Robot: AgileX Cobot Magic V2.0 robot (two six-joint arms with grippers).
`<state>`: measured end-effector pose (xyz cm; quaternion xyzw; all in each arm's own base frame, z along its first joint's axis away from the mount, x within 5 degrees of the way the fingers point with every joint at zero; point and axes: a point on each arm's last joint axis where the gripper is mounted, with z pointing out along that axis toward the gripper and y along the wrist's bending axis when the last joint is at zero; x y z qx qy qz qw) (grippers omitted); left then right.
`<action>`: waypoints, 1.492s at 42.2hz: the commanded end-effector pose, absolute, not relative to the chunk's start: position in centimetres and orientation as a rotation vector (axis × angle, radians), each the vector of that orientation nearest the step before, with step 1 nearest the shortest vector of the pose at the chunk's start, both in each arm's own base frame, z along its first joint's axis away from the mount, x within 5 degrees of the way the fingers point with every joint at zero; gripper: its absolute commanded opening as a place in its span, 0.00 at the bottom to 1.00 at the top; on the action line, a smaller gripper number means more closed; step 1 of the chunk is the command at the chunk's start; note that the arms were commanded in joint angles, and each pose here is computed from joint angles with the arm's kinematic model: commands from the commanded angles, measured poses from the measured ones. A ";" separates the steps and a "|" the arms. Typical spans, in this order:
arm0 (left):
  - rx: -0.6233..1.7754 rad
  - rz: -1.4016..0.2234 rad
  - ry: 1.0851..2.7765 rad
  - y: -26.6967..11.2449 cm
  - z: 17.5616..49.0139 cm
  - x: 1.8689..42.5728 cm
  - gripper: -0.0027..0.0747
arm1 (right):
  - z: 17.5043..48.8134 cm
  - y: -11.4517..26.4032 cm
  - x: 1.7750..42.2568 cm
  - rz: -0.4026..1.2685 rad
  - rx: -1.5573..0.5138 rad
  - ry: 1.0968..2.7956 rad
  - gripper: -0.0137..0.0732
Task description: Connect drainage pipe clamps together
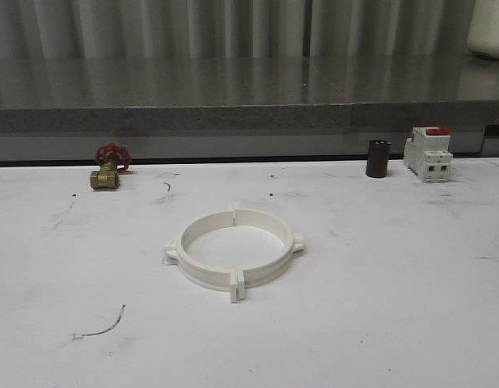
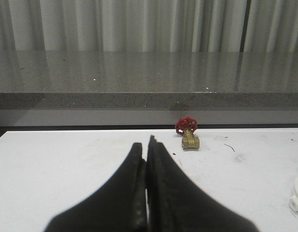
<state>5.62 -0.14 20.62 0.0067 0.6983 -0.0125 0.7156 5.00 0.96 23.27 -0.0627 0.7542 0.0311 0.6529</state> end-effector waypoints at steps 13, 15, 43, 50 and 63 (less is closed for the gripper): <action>0.026 -0.036 1.478 -0.2 20.6 5.6 0.01 | 20.1 0.3 5.5 0.005 -0.057 1.538 0.08; 0.026 -0.036 1.478 -0.2 20.6 5.6 0.01 | 20.1 0.3 5.5 0.005 -0.058 1.541 0.08; 0.026 -0.036 1.478 -0.2 20.6 5.6 0.01 | 20.9 0.1 5.5 0.065 0.023 1.450 0.08; 0.026 -0.036 1.478 -0.2 20.6 5.6 0.01 | 20.8 0.1 5.5 0.048 0.008 1.462 0.08; 0.026 -0.036 1.478 -0.2 20.6 5.6 0.01 | 20.7 0.0 5.5 0.095 0.078 1.480 0.08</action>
